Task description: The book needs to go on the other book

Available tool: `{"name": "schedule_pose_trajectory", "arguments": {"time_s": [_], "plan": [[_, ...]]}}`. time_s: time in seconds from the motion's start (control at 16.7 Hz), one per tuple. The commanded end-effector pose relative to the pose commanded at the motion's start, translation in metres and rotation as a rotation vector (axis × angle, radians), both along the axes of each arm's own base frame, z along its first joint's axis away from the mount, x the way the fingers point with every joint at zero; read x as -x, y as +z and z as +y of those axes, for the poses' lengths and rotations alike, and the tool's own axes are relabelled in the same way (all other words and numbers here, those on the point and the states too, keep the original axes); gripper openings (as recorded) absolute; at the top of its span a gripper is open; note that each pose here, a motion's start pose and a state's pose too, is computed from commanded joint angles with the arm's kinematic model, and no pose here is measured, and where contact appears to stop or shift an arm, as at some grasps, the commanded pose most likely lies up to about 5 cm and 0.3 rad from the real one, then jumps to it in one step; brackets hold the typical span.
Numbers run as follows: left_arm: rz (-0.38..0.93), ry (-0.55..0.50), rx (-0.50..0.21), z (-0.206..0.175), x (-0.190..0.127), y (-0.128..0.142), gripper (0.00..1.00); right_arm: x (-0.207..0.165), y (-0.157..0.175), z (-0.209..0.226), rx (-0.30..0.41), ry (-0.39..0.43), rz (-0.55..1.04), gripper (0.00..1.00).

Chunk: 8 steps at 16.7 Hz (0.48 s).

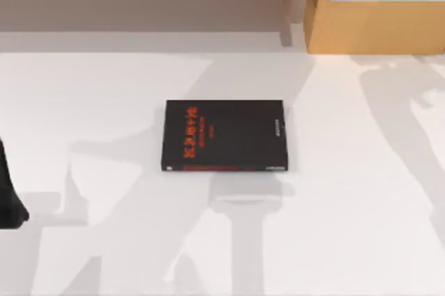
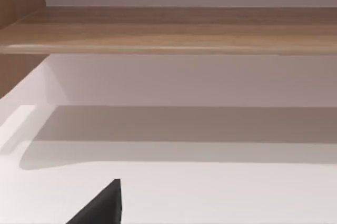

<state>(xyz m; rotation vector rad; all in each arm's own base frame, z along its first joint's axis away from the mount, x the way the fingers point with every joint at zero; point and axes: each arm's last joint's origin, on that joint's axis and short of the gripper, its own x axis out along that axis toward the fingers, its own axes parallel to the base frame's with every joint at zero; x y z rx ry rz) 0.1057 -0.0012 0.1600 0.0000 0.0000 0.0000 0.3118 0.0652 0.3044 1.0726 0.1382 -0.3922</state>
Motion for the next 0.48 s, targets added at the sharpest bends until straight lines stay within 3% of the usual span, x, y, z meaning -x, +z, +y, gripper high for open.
{"name": "schedule_pose_trajectory", "arguments": {"time_s": [0.18,0.48], "plan": [[0.0,0.0,0.0,0.0,0.0,0.0,1.0,0.003,-0.04,0.065,-0.145,0.013,0.073,0.0],[0.0,0.0,0.0,0.0,0.0,0.0,1.0,0.026,-0.111,0.171,-0.315,0.017,0.15,0.0]]}}
